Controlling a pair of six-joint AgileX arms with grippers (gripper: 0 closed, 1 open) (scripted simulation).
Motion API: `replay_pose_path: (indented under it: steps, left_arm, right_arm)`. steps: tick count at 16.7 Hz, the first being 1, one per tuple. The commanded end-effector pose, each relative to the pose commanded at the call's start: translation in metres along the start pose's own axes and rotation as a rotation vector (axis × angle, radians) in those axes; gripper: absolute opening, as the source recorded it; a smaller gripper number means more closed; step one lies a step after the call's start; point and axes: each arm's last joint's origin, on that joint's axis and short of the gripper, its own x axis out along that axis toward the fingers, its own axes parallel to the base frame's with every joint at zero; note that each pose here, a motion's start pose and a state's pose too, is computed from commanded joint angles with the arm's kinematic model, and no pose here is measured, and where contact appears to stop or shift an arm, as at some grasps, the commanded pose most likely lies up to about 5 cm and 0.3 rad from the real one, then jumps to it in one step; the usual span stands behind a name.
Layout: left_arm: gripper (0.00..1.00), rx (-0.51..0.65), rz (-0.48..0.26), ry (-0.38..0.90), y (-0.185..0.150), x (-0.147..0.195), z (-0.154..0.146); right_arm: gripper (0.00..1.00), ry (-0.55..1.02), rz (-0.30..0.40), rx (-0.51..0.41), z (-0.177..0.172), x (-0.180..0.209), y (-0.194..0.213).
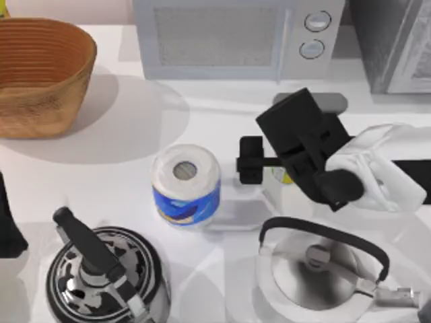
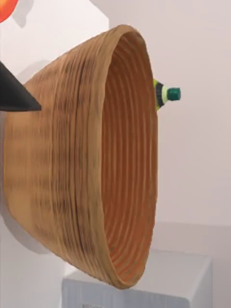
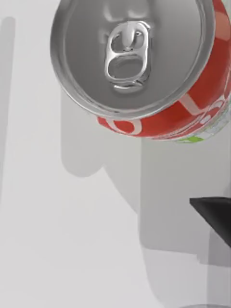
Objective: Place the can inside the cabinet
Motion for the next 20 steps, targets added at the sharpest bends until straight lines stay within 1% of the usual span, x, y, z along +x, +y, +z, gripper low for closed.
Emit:
replay_pose_path:
  steps: [3, 6, 11, 15, 20]
  left_arm:
    - [1.00, 0.000, 0.000, 0.000, 0.000, 0.000, 0.000]
    - [1.00, 0.000, 0.000, 0.000, 0.000, 0.000, 0.000]
    - [1.00, 0.000, 0.000, 0.000, 0.000, 0.000, 0.000]
    - [1.00, 0.000, 0.000, 0.000, 0.000, 0.000, 0.000]
    - [1.00, 0.000, 0.000, 0.000, 0.000, 0.000, 0.000]
  right_arm:
    - [1.00, 0.000, 0.001, -0.003, 0.005, 0.008, -0.003]
    - [1.00, 0.000, 0.001, -0.002, 0.008, 0.023, -0.006]
    - [1.00, 0.001, 0.000, -0.003, 0.000, 0.057, 0.001]
    - [1.00, -0.001, 0.001, -0.002, -0.001, 0.059, 0.002]
    - [0.62, -0.001, 0.001, -0.002, -0.001, 0.059, 0.002]
